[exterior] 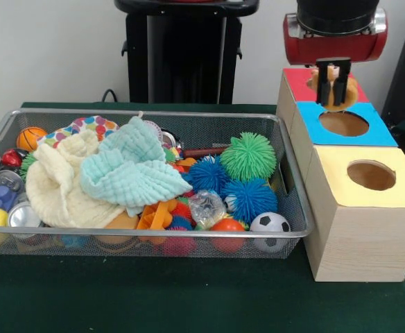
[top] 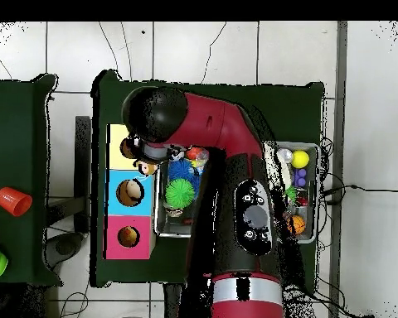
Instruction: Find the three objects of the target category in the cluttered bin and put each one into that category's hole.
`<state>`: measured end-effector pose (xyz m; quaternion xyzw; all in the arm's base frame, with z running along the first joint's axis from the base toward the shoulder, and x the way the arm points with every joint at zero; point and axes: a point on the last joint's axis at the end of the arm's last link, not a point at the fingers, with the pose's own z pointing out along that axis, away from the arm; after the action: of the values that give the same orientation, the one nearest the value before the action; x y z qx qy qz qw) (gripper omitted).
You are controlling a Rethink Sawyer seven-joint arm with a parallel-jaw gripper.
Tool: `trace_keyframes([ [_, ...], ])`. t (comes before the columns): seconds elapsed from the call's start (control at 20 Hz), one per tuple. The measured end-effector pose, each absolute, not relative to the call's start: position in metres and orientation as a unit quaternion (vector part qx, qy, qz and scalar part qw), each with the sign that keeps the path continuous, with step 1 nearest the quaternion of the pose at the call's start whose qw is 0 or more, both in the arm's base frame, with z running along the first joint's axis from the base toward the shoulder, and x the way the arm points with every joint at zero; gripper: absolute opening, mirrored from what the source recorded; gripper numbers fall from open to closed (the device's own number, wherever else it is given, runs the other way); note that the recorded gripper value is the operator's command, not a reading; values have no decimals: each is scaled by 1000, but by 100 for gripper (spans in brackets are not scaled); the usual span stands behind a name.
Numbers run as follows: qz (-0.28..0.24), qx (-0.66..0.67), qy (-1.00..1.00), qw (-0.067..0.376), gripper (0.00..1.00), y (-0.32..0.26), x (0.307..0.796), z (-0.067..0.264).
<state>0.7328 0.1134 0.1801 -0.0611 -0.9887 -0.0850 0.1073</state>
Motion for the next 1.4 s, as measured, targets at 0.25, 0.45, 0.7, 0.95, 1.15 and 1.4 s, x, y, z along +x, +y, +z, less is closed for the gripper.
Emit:
trace_keyframes([
  [0.25,-88,-53,-988,115,0,127,738,169],
  [0.45,-88,-52,-987,126,0,129,736,157],
  [0.7,-85,-55,-984,146,0,127,717,152],
  [0.95,-78,-61,-981,164,0,124,684,148],
  [1.15,-74,-68,-983,155,0,122,660,143],
  [1.4,-66,-82,-987,117,0,113,637,131],
])
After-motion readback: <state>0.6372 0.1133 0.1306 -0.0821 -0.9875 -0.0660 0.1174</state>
